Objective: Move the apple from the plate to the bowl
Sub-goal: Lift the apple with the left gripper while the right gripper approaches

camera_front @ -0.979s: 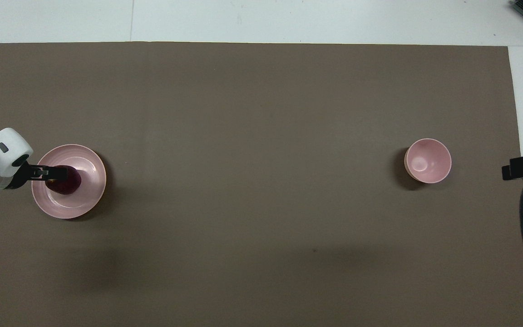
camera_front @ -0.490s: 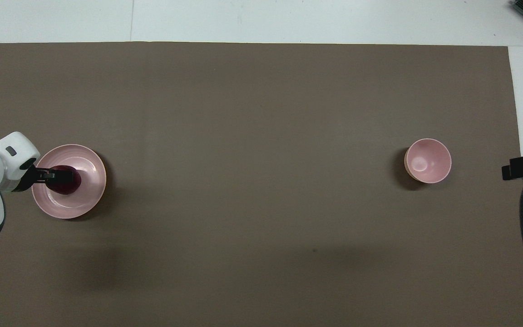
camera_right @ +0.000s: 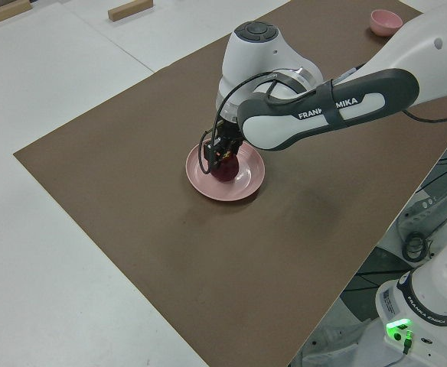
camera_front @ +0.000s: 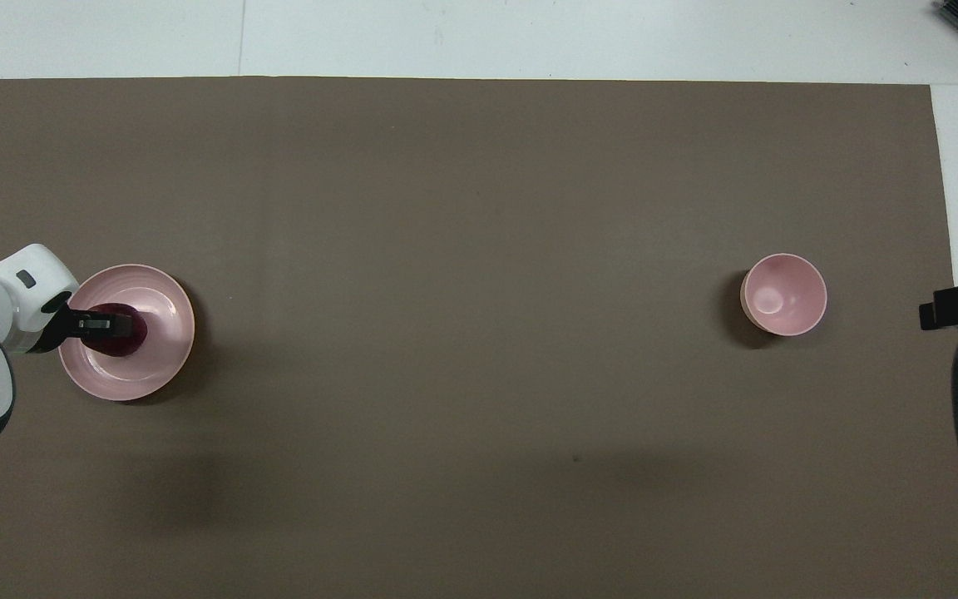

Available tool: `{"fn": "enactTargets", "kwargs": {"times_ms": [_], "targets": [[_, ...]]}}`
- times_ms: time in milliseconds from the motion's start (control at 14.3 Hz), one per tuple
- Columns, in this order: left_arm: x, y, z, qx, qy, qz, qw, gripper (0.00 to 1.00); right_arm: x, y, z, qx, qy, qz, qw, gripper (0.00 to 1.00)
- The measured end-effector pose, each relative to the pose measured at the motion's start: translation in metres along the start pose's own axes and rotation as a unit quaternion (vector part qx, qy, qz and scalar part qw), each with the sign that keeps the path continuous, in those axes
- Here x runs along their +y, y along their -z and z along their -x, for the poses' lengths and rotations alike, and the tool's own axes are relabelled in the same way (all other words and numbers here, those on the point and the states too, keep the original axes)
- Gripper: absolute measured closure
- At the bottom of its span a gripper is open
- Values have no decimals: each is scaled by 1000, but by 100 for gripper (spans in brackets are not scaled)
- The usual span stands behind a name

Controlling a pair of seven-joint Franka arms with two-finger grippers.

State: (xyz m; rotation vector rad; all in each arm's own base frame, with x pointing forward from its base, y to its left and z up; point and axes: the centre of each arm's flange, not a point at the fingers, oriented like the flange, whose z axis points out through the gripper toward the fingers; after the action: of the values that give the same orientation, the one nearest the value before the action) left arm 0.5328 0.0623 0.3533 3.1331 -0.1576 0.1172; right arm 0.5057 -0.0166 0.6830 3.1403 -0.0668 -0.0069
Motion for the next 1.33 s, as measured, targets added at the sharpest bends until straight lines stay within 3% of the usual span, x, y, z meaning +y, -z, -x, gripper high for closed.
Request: {"fn": "enactTargets", "kwargs": {"times_ms": [280,559,909,1329], "targets": [[13,3,-3,1,-13,2,1000,35,0,0,0,0,0,0,1000,0],[40,39,-8,7,-27,17,999,35,0,0,0,-1,0,0,1000,0],[104,84,-13,6,-2,137,990,35,-6,-1,1,-5,6,-2,1000,0],[192,95,-14,3,36,269,962,35,-13,-22,0,-34,-37,-77,996,0]]}}
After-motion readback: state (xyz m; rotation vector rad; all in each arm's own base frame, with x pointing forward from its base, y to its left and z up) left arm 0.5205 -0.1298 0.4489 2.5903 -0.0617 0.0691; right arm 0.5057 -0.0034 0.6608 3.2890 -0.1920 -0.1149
